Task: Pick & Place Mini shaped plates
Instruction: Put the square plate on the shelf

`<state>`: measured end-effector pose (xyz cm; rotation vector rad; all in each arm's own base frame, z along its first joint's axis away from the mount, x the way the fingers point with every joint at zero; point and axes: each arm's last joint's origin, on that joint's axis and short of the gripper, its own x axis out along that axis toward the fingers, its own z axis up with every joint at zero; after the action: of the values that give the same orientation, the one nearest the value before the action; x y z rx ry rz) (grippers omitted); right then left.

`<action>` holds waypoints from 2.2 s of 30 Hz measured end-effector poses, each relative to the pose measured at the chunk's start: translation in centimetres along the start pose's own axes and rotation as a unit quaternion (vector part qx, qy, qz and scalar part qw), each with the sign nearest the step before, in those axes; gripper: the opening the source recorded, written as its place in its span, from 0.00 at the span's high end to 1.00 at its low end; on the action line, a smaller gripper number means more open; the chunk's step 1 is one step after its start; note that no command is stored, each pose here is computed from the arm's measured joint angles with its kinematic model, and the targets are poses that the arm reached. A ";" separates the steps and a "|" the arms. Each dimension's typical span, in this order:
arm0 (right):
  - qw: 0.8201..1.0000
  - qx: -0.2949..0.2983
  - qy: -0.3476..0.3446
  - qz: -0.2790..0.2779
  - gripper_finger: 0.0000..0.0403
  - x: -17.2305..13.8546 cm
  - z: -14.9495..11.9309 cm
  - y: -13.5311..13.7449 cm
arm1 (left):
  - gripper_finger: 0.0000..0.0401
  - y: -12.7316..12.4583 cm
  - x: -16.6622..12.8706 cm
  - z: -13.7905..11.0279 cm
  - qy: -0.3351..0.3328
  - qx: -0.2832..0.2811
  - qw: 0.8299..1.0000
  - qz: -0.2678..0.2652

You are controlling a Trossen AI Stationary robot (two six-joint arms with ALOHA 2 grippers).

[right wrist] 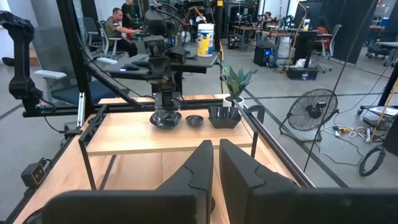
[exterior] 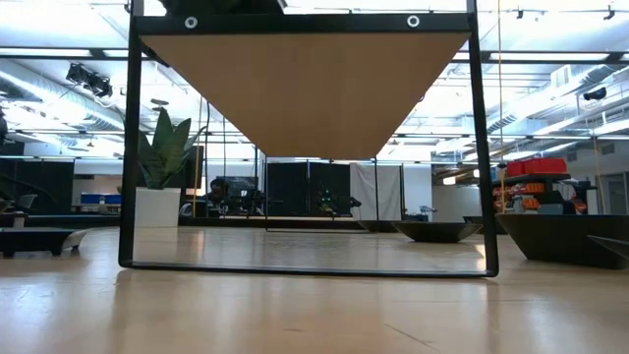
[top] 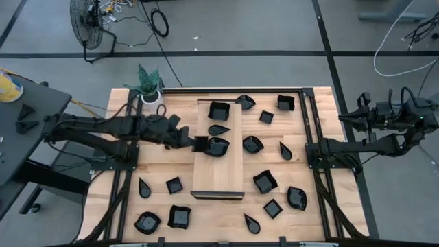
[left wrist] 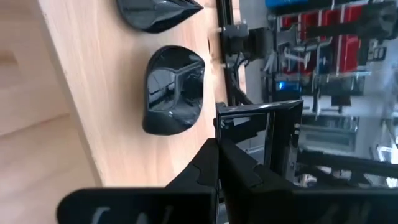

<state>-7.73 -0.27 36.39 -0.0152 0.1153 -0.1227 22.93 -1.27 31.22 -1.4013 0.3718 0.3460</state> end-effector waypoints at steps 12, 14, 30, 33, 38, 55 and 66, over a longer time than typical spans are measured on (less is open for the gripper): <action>1.000 0.000 0.000 0.000 0.92 0.0 0.0 0.0 | 0.99 -0.5 0.6 -3.8 -0.031 -0.057 0.998 0.009; 1.000 0.000 0.000 0.000 0.92 0.0 0.0 0.0 | 0.99 -1.1 0.6 -4.4 -0.030 -0.050 0.998 0.007; 1.000 0.000 0.000 0.000 0.92 0.0 0.0 0.0 | 0.99 -3.1 4.6 -7.9 -0.015 -0.068 0.996 0.055; 1.000 0.000 0.000 0.000 0.92 0.0 0.0 0.0 | 0.99 -2.4 5.4 -8.5 -0.016 -0.081 0.994 0.076; 1.000 0.000 0.000 0.000 0.92 0.0 0.0 0.0 | 0.99 -1.8 6.1 -8.9 -0.017 -0.085 0.991 0.099; 1.000 0.000 0.000 0.000 0.92 0.0 0.0 0.0 | 0.99 -0.9 7.5 -9.5 -0.010 -0.085 0.989 0.125; 1.000 0.000 0.000 0.000 0.92 0.0 0.0 0.0 | 0.99 -0.9 7.5 -9.5 -0.007 -0.086 0.988 0.125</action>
<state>-7.73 -0.27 36.39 -0.0152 0.1153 -0.1228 29.58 -10.67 27.39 -1.5220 0.5169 0.6044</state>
